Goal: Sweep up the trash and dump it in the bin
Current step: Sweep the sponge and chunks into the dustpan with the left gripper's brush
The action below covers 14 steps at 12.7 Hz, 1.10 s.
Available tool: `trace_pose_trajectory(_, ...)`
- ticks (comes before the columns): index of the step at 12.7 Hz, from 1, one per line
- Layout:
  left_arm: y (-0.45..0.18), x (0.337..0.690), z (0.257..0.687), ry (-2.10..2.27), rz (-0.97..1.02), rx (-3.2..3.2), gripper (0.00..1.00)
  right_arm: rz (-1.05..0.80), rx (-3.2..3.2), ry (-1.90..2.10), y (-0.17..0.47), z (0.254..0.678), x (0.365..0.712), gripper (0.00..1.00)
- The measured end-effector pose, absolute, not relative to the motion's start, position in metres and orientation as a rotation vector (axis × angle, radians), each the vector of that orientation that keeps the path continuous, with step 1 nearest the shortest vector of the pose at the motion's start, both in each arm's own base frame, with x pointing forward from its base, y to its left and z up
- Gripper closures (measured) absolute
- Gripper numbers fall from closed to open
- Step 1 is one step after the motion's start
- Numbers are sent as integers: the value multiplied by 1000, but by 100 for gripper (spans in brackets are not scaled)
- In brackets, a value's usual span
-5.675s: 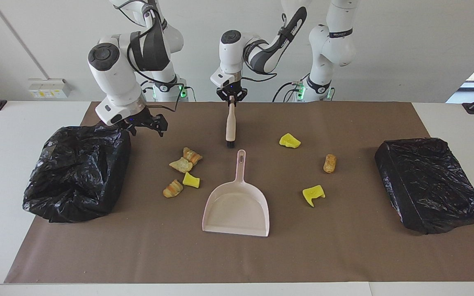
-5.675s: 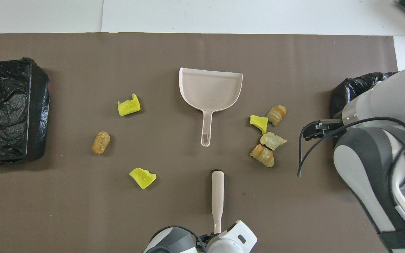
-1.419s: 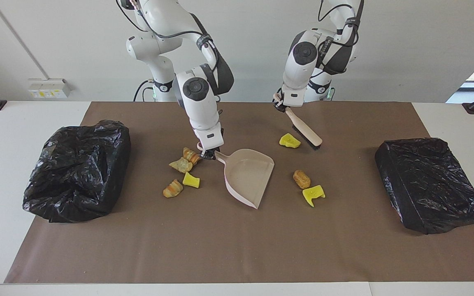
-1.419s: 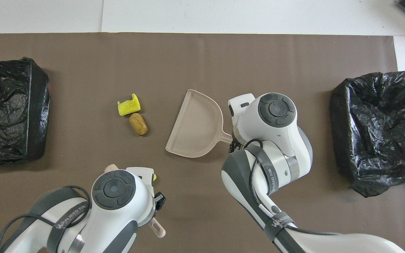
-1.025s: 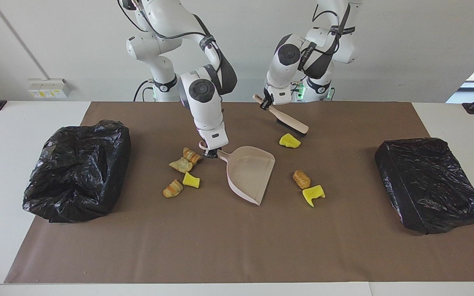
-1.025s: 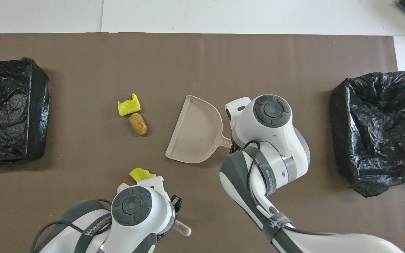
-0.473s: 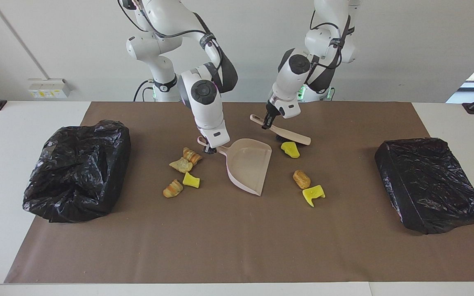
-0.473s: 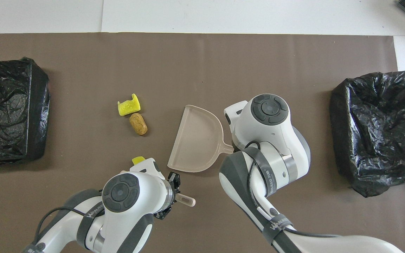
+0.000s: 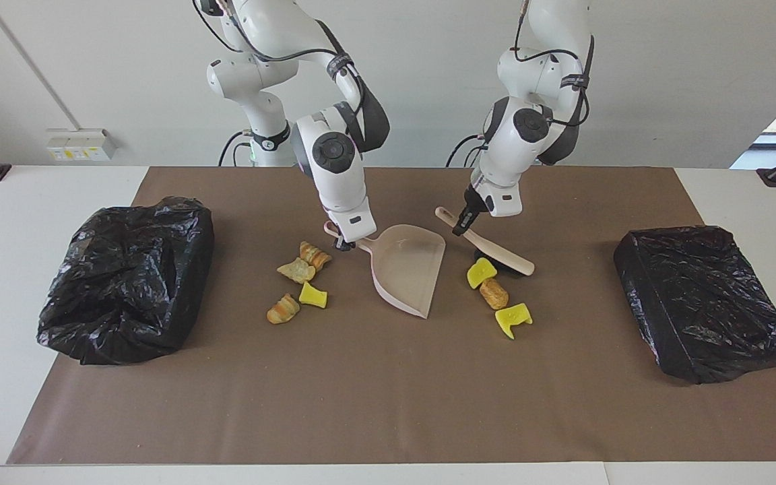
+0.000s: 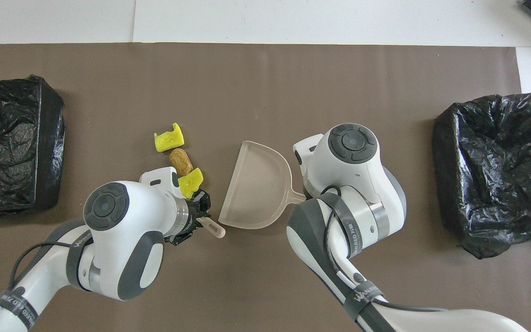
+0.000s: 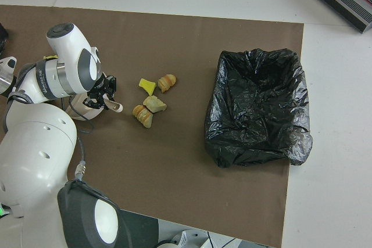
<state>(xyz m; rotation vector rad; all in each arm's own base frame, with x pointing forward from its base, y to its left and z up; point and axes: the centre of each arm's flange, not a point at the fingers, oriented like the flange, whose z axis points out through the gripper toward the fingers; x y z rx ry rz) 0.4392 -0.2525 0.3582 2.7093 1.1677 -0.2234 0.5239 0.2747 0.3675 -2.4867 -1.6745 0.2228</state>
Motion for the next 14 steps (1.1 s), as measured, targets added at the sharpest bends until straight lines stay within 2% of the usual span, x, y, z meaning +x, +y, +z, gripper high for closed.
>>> trace_pose_trajectory(4,-246,437,353,561,-221,2890,74,225,-2492,-1664,275,367,524,69)
trace_pose_trajectory(10,-251,427,350,-59,-248,2933,74,226,-2493,-1647,275,367,523,69)
trace_pose_trajectory(14,-280,408,351,-441,-237,2892,74,228,-2497,-1634,275,367,523,69)
